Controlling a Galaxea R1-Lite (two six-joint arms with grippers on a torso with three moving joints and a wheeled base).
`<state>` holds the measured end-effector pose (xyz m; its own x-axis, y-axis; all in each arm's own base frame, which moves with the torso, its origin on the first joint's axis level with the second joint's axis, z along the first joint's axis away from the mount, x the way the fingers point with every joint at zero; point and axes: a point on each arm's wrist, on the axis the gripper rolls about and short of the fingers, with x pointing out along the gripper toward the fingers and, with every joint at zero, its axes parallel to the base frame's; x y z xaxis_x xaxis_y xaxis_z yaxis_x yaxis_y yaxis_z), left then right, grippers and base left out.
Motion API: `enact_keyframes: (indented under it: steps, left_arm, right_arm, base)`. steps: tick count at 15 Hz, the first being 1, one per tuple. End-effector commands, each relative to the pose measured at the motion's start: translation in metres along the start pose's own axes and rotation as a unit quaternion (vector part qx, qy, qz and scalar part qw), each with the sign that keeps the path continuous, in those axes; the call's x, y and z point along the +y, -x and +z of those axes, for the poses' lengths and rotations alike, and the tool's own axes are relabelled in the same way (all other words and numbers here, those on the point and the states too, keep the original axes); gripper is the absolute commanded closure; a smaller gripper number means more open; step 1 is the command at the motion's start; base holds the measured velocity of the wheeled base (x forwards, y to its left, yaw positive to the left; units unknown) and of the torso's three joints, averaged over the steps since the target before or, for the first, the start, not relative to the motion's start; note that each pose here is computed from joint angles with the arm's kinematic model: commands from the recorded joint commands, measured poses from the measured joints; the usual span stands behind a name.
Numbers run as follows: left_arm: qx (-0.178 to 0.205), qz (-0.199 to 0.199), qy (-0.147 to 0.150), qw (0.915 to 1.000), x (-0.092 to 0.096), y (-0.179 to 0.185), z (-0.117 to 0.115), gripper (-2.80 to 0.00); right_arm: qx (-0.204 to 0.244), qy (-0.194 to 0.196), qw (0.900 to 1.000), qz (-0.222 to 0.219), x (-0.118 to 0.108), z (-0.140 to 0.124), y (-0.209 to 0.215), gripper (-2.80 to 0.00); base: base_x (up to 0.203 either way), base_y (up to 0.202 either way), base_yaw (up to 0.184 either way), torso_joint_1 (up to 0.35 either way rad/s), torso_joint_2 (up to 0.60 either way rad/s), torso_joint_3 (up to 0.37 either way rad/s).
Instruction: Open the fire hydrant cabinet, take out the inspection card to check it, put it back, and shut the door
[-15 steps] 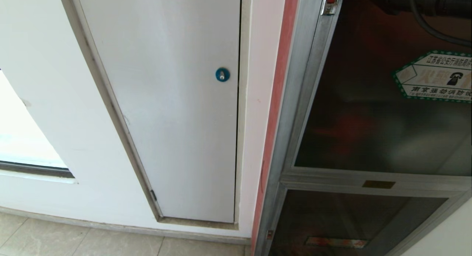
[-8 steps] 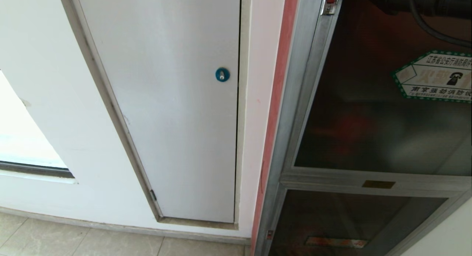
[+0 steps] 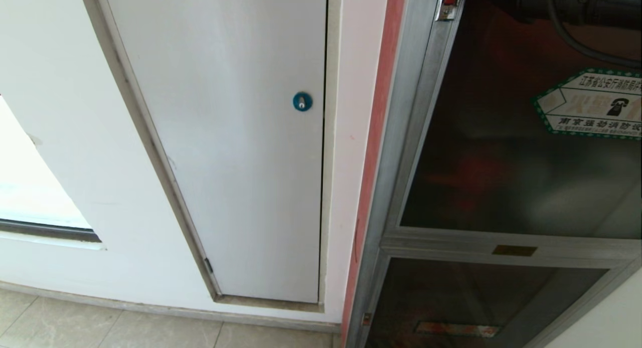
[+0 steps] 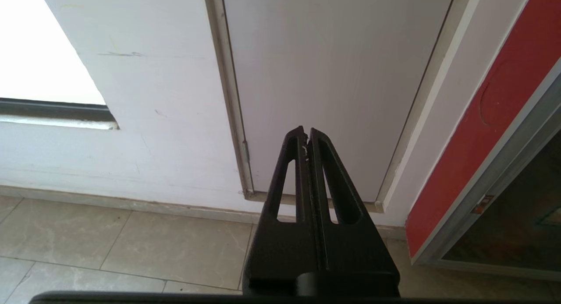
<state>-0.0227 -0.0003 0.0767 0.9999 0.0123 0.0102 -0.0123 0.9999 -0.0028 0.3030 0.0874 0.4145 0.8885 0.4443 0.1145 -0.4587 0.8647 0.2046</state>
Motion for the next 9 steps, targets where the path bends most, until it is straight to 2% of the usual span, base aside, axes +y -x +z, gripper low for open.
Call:
enact_keyframes:
  steps: [1,9]
  left_arm:
    - [0.003,0.0,0.0,1.0,0.0,0.0,-0.001,0.0]
    - [0.003,0.0,0.0,1.0,0.0,0.0,-0.001,0.0]
  right_arm:
    - [0.002,-0.001,1.0,0.0,-0.001,-0.002,-0.002,0.0]
    - [-0.015,-0.002,1.0,0.025,0.011,0.016,0.027,0.0]
  base:
    - [0.0,0.0,0.0,0.0,0.0,0.0]
    - [0.0,0.0,0.0,0.0,0.0,0.0]
